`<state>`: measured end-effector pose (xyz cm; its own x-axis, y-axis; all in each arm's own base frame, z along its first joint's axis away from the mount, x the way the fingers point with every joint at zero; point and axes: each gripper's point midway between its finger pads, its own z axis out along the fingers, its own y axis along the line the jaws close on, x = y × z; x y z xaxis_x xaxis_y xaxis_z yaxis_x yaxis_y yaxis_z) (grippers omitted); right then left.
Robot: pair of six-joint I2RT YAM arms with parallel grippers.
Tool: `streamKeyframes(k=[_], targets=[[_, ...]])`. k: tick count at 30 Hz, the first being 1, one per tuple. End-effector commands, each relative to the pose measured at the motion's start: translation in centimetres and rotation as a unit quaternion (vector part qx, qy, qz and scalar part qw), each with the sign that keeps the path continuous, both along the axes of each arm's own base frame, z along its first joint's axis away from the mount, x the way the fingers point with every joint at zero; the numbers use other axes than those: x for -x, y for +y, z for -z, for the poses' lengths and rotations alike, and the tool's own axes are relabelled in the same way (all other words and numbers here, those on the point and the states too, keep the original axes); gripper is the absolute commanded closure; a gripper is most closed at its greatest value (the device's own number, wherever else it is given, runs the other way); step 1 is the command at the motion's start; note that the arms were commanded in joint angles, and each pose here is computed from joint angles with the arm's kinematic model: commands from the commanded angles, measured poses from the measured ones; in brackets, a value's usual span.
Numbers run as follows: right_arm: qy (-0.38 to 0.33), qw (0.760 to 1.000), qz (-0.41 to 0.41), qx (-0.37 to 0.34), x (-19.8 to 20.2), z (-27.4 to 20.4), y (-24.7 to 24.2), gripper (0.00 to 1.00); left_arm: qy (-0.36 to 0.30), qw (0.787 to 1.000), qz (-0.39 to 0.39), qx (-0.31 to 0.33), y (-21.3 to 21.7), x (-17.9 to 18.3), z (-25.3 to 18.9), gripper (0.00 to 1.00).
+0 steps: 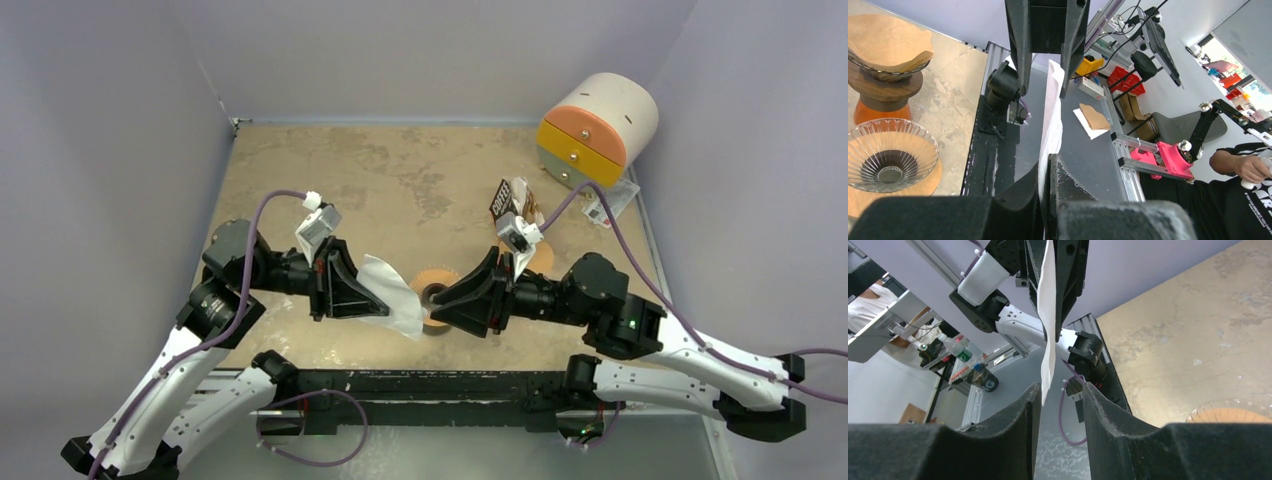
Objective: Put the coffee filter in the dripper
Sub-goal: Place the coffee filter in the coffee dripper.
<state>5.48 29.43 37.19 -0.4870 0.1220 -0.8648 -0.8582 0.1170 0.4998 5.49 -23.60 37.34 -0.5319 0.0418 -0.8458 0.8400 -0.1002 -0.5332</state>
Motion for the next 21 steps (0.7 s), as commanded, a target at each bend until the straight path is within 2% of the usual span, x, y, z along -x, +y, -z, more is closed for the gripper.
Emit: streamKeyframes(k=[1, 21], targets=[[-0.016, 0.999, -0.031, -0.035, 0.8, -2.1, 0.8, 0.61, -0.038, 0.999, 0.009, 0.019, 0.5, 0.9, -1.9, 1.0], [-0.022, 0.998, -0.037, -0.048, 0.5, -3.0, 2.1, 0.62, -0.036, 0.999, 0.002, 0.02, 0.5, 0.9, -1.8, 1.0]])
